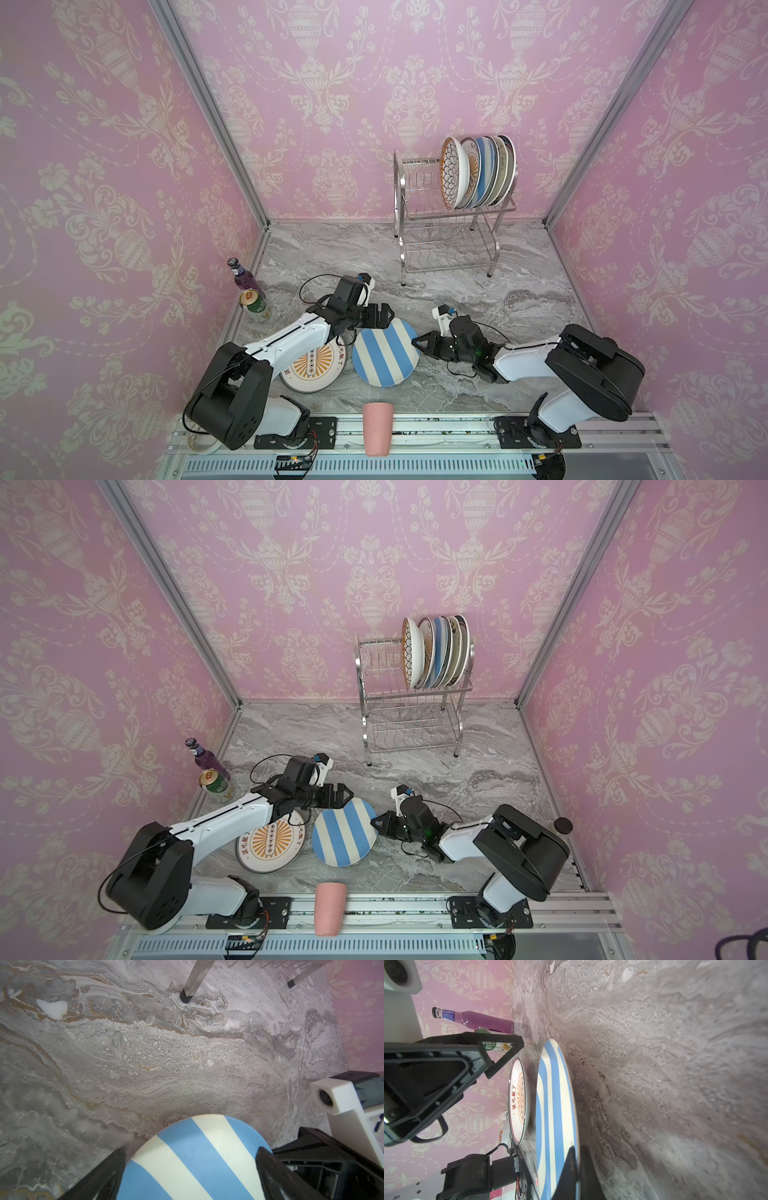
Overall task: Load the plates into the dish rack
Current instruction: 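Lift the striped plate upright toward the rack with the right gripper while left gripper withdraws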
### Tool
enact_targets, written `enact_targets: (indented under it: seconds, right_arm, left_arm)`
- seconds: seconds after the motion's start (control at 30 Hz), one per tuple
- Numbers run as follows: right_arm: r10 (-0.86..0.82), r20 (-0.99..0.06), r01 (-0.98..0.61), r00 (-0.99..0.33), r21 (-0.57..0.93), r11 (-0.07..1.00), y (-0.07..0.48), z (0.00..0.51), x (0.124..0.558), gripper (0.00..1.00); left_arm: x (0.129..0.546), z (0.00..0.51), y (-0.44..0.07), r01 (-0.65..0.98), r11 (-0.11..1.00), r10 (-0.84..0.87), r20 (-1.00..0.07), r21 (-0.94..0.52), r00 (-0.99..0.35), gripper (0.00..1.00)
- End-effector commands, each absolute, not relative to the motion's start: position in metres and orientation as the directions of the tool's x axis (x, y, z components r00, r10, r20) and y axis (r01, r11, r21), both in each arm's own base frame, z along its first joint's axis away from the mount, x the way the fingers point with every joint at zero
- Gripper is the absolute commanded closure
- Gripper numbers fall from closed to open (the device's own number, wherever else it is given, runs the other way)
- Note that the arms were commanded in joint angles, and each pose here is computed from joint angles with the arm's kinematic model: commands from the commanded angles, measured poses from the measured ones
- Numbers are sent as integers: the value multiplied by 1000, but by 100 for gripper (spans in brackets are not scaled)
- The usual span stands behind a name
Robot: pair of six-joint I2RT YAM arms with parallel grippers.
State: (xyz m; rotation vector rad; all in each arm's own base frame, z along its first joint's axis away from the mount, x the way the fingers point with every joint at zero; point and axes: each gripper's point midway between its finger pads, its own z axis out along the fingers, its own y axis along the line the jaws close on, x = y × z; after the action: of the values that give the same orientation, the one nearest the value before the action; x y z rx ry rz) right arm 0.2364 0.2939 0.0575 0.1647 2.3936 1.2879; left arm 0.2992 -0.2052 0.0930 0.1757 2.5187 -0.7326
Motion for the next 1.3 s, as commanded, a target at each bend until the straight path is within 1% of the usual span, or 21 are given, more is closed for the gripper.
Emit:
enact_targets:
  seconds: [0.0,0.13,0.27,0.37,0.5,0.63,0.73,0.83,0.97,1.13,1.27]
  right_arm:
    - [280,-361,-120,-890,776,619,287,65,246,100]
    - [259,-413,-143,-873,724,675,277,78,253,100]
    - [183,-526,-202,-830,591,781,258,109,263,100]
    - [146,-598,-240,-788,518,821,245,140,270,100]
    - [139,-656,-275,-742,487,829,235,176,278,100]
    - [95,-713,-319,-694,423,848,227,211,281,100]
    - [47,-765,-340,-643,339,877,217,249,285,100]
    - [0,-805,-349,-593,257,901,208,296,290,100]
    - [-31,-849,-392,-527,211,896,210,347,296,100]
    - [-34,-904,-374,-426,141,917,201,405,306,100]
    - [-31,-946,-290,-324,67,955,184,445,319,100]
  left_arm:
    - [310,113,-213,313,834,5,-562,-454,-827,1]
    - [320,134,-200,309,862,-10,-623,-402,-782,1]
    - [333,159,-184,296,874,-47,-674,-385,-738,1]
    - [341,173,-171,289,889,-53,-706,-356,-706,1]
    - [348,183,-159,282,903,-53,-734,-326,-678,1]
    - [354,195,-140,240,909,-109,-751,-341,-652,1]
    - [359,204,-127,218,900,-163,-756,-377,-634,1]
    - [362,209,-131,259,892,-137,-767,-371,-627,1]
    - [363,210,-133,277,888,-122,-769,-367,-627,1]
    - [360,215,-129,275,895,-117,-781,-350,-613,1]
    - [359,218,-128,282,897,-106,-785,-341,-611,1]
